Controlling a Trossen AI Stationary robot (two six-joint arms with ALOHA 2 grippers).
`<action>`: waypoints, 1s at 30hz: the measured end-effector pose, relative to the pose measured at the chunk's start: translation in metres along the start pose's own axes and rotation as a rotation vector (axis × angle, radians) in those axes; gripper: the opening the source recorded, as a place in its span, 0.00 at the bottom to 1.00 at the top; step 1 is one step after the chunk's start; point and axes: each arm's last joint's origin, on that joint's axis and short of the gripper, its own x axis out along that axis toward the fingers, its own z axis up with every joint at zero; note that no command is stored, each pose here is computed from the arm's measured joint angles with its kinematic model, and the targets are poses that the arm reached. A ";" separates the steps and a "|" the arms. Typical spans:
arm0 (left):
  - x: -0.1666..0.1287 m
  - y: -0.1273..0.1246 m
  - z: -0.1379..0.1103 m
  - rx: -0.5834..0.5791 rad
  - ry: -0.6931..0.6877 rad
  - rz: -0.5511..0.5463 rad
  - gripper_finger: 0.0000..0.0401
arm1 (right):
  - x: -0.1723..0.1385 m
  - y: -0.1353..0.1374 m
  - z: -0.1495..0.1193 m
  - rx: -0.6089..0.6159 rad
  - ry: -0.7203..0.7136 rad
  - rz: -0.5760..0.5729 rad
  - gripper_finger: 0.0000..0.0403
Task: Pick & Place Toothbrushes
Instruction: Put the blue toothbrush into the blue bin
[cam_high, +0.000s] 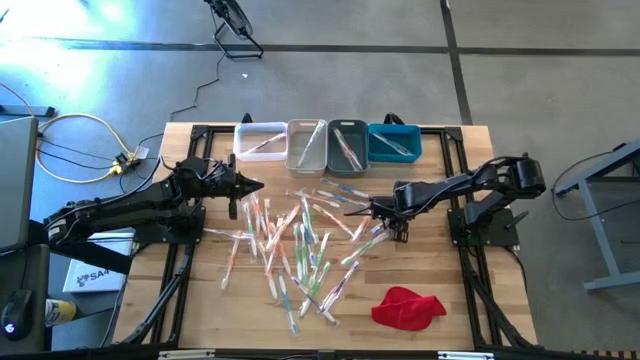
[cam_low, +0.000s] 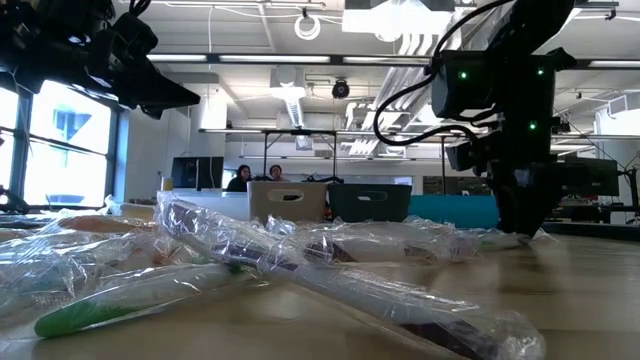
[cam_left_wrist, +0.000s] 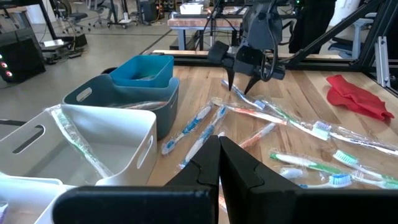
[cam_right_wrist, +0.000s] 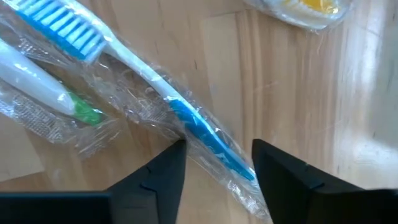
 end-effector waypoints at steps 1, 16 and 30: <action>0.000 0.000 0.000 0.000 0.000 0.000 0.00 | 0.000 0.000 0.000 0.001 0.001 0.007 0.41; 0.000 0.000 0.000 0.000 0.000 0.000 0.00 | 0.000 0.003 -0.004 0.073 0.055 0.106 0.03; 0.000 0.000 0.000 0.000 0.000 0.000 0.00 | -0.025 0.009 0.005 0.093 0.117 0.120 0.02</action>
